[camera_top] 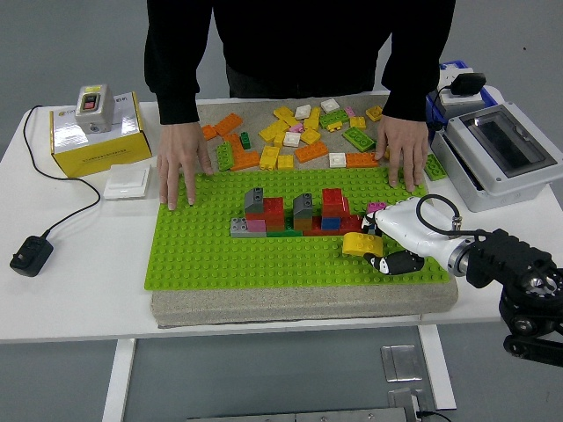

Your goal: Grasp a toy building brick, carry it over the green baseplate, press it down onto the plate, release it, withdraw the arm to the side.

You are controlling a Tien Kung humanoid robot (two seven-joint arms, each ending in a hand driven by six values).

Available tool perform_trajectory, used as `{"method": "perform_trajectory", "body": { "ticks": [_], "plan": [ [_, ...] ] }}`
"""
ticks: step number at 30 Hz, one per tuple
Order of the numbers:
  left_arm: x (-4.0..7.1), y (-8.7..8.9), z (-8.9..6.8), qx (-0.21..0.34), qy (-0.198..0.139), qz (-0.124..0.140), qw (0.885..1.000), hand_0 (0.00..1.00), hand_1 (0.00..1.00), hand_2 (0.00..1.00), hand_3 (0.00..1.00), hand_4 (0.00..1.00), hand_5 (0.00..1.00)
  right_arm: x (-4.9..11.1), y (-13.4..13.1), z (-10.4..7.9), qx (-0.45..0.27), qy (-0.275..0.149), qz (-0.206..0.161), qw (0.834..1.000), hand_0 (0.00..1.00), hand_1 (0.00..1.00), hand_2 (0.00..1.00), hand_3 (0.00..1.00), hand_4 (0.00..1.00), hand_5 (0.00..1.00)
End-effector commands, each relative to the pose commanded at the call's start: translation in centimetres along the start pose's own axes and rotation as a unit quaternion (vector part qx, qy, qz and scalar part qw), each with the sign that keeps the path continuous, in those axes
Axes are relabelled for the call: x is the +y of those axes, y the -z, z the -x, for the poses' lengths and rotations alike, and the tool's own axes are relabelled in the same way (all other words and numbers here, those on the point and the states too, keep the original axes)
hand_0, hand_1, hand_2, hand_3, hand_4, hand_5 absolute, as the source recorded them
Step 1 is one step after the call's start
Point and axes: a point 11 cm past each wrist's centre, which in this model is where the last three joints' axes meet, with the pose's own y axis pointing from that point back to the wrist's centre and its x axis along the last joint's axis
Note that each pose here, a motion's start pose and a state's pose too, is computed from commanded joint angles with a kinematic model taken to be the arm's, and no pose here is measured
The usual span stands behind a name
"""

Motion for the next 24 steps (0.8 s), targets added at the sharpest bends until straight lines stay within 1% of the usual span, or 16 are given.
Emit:
{"method": "perform_trajectory", "body": {
  "ticks": [7, 8, 13, 14, 19, 20, 24],
  "plan": [
    [0.0, -0.1, 0.0, -0.001, -0.001, 0.000, 1.000, 0.684, 0.637, 0.601, 0.698, 0.141, 0.607, -1.0, 1.4, -1.5, 0.007, 0.001, -0.021, 1.000, 0.232, 0.258, 0.483, 0.512, 0.538, 0.300],
    [0.0, -0.1, 0.0, -0.001, -0.001, 0.000, 1.000, 0.684, 0.638, 0.601, 0.699, 0.145, 0.609, -1.2, 1.6, -1.8, 0.008, 0.002, -0.024, 1.000, 0.232, 0.261, 0.487, 0.521, 0.517, 0.293],
    [0.1, -0.3, 0.0, -0.003, -0.001, 0.002, 1.000, 0.684, 0.638, 0.601, 0.699, 0.145, 0.609, -2.0, 2.4, -2.6, 0.011, 0.005, -0.035, 0.999, 0.232, 0.261, 0.487, 0.521, 0.517, 0.293],
    [0.1, -0.3, -0.1, -0.003, -0.001, 0.002, 1.000, 0.684, 0.637, 0.601, 0.700, 0.146, 0.611, -2.1, 2.5, -2.8, 0.011, 0.005, -0.037, 0.999, 0.231, 0.262, 0.488, 0.524, 0.483, 0.286],
    [0.2, -0.5, -0.2, -0.005, -0.003, 0.003, 1.000, 0.684, 0.637, 0.601, 0.700, 0.146, 0.611, -2.6, 3.0, -3.4, 0.012, 0.016, -0.047, 0.999, 0.231, 0.262, 0.488, 0.524, 0.483, 0.286],
    [0.2, -0.5, -0.3, -0.005, -0.004, 0.003, 1.000, 0.684, 0.637, 0.602, 0.701, 0.148, 0.612, -2.6, 3.0, -3.5, 0.013, 0.018, -0.048, 0.999, 0.229, 0.263, 0.490, 0.534, 0.432, 0.276],
    [0.2, -0.6, -0.4, -0.007, -0.005, 0.004, 1.000, 0.684, 0.637, 0.602, 0.701, 0.148, 0.612, -2.9, 3.0, -3.8, 0.016, 0.027, -0.052, 0.998, 0.229, 0.263, 0.490, 0.534, 0.432, 0.276]
  ]
}}
